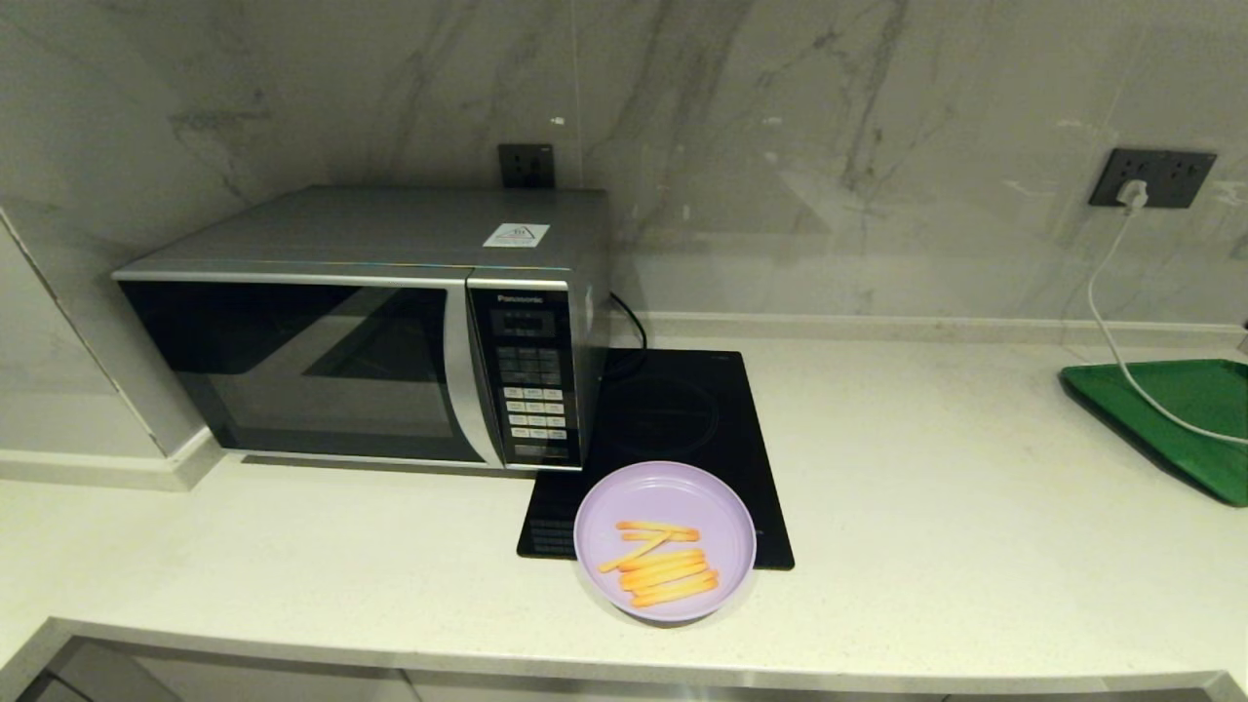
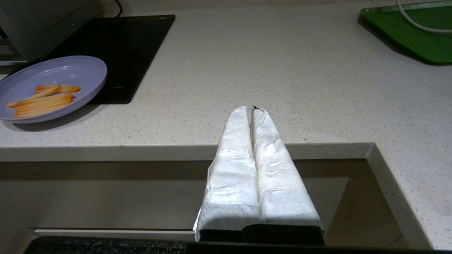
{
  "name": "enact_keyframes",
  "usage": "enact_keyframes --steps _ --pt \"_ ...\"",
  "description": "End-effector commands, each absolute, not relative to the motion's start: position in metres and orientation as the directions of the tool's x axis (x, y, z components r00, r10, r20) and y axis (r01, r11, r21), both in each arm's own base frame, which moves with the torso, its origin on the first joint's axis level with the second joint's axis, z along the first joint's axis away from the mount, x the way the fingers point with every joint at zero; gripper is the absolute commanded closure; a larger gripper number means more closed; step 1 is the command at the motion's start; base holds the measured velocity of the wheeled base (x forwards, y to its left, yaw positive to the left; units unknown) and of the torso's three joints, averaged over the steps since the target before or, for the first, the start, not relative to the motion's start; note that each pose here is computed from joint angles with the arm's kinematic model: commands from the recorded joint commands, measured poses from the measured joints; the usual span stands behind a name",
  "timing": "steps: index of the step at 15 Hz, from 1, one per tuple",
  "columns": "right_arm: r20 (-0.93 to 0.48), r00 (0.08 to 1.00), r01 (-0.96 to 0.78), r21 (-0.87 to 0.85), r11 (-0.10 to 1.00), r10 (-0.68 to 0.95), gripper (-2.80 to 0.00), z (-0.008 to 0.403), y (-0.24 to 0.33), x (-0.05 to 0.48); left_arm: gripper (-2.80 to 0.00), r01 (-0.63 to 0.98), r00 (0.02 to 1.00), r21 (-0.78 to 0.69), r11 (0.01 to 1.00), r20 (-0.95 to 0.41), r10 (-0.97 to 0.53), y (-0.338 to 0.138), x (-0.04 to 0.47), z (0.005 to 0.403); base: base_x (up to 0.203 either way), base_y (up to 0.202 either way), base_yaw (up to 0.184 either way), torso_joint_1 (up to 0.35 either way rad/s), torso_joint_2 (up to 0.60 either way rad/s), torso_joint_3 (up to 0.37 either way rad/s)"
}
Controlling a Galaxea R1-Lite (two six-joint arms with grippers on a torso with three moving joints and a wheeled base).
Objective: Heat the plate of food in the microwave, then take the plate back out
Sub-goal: Open the microwave oven
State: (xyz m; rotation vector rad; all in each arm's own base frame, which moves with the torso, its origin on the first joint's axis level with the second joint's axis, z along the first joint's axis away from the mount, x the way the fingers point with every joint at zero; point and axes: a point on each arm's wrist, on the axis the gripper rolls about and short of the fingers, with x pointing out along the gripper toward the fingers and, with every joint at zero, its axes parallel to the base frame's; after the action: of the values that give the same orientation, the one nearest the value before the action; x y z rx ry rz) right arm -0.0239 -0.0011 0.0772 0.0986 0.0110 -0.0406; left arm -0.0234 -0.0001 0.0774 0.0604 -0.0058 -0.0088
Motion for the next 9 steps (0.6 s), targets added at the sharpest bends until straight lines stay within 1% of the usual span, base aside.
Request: enact_keyframes --steps 1,7,9 --pt "-0.012 0.999 0.041 0.097 0.994 -0.040 0.00 0.0774 -0.0011 -0.0240 0.00 0.010 1.000 0.061 0.998 0.005 -0.010 -0.0002 -0.0233 0.0771 0.000 0.000 0.000 0.000 0.00 0.000" --pt "-0.012 0.999 0.041 0.097 0.994 -0.040 0.00 0.0774 -0.0011 -0.0240 0.00 0.006 1.000 0.032 0.999 0.005 -0.006 -0.0001 -0.0232 0.0763 0.000 0.000 0.000 0.000 0.00 0.000" --pt "-0.014 0.999 0.041 0.097 0.994 -0.040 0.00 0.0769 -0.0011 -0.0239 0.00 0.010 1.000 0.047 0.999 0.003 -0.010 -0.0002 -0.0232 0.0762 0.000 0.000 0.000 0.000 0.00 0.000"
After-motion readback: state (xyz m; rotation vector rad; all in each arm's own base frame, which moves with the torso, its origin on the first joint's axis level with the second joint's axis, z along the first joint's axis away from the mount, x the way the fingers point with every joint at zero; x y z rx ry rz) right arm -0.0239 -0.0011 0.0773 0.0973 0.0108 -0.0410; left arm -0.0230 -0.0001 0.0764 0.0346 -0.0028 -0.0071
